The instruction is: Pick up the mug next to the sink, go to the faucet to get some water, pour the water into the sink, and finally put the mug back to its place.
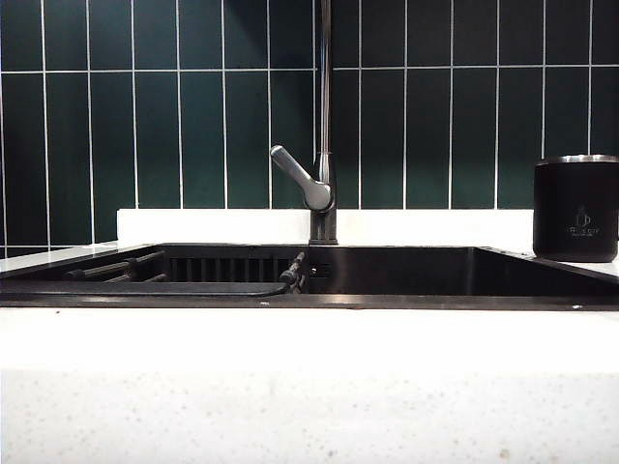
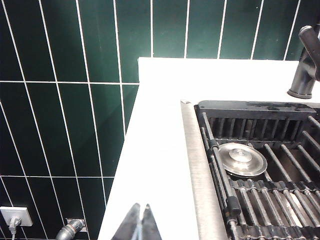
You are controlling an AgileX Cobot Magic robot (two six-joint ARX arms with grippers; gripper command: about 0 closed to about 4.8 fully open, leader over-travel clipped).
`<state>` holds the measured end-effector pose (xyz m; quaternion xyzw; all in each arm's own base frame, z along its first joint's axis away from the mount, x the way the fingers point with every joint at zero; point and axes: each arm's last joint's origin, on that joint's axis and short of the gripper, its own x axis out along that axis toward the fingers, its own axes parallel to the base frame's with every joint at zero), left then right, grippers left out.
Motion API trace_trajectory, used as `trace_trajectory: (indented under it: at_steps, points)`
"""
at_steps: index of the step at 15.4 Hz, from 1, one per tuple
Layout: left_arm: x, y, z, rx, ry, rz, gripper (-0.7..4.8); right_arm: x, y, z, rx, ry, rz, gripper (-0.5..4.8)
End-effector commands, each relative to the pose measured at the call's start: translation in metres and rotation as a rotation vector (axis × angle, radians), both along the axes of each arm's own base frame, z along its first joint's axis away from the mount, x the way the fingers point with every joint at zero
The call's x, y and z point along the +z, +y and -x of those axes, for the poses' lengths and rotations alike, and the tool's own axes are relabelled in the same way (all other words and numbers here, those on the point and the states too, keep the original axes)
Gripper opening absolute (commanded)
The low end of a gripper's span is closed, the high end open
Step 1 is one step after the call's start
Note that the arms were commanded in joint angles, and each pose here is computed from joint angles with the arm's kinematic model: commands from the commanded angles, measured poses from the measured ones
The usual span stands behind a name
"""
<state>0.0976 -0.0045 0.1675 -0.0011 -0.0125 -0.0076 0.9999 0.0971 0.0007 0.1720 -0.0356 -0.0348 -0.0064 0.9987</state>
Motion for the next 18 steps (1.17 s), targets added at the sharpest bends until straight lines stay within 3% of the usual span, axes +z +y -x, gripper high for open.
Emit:
trace_trajectory:
  at_steps: [1,5,18]
  points:
    - [0.0017,0.0001,0.0001,-0.001,-0.014,0.0,-0.05,0.0001,-0.0024,0.0,-0.024,-0.016,-0.002,-0.01]
    - [0.0017,0.0001,0.0001,-0.001,-0.014,0.0,-0.05,0.0004,-0.0025,0.0,-0.022,-0.021,-0.062,-0.01]
    - [0.0017,0.0001,0.0001,-0.001,-0.014,0.0,-0.05,-0.0003,-0.0023,-0.0001,-0.02,-0.014,-0.062,-0.01]
